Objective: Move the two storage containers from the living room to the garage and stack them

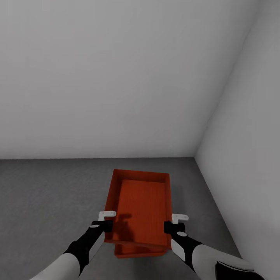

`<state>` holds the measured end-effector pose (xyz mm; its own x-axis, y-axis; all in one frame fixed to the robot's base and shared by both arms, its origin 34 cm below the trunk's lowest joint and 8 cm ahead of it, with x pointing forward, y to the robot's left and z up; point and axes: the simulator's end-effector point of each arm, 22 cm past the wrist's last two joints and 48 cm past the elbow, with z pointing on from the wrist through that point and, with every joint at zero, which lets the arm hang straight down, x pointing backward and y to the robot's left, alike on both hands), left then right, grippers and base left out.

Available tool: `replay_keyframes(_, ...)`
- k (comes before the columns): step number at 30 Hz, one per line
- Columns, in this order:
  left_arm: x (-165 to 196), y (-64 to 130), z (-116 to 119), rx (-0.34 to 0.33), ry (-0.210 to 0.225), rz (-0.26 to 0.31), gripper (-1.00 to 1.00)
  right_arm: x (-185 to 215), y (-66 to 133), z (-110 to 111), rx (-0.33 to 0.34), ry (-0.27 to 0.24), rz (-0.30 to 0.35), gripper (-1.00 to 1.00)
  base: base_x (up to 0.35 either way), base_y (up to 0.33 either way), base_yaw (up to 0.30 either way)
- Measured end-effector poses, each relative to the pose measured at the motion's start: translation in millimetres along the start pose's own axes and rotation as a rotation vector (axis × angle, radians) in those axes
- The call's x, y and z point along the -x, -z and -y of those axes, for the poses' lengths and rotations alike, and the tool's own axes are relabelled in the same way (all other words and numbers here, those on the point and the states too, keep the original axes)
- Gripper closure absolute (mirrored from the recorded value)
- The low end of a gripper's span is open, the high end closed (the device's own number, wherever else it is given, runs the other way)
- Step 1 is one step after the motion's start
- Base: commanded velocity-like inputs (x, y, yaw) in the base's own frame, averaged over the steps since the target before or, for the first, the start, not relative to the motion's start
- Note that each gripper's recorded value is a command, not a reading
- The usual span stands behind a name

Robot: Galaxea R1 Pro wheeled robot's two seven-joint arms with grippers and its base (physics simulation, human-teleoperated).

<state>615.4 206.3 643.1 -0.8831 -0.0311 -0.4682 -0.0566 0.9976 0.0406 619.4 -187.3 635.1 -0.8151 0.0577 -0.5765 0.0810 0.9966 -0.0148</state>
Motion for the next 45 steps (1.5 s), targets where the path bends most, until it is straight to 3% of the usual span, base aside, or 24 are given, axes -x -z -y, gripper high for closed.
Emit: replay_keyframes(45, -0.5, -0.1, 0.3, 0.0, 0.002, 0.0, 1.0, 0.1, -0.1, 0.4, 0.0, 0.002, 0.0, 1.0, 0.001, 0.0, 0.018)
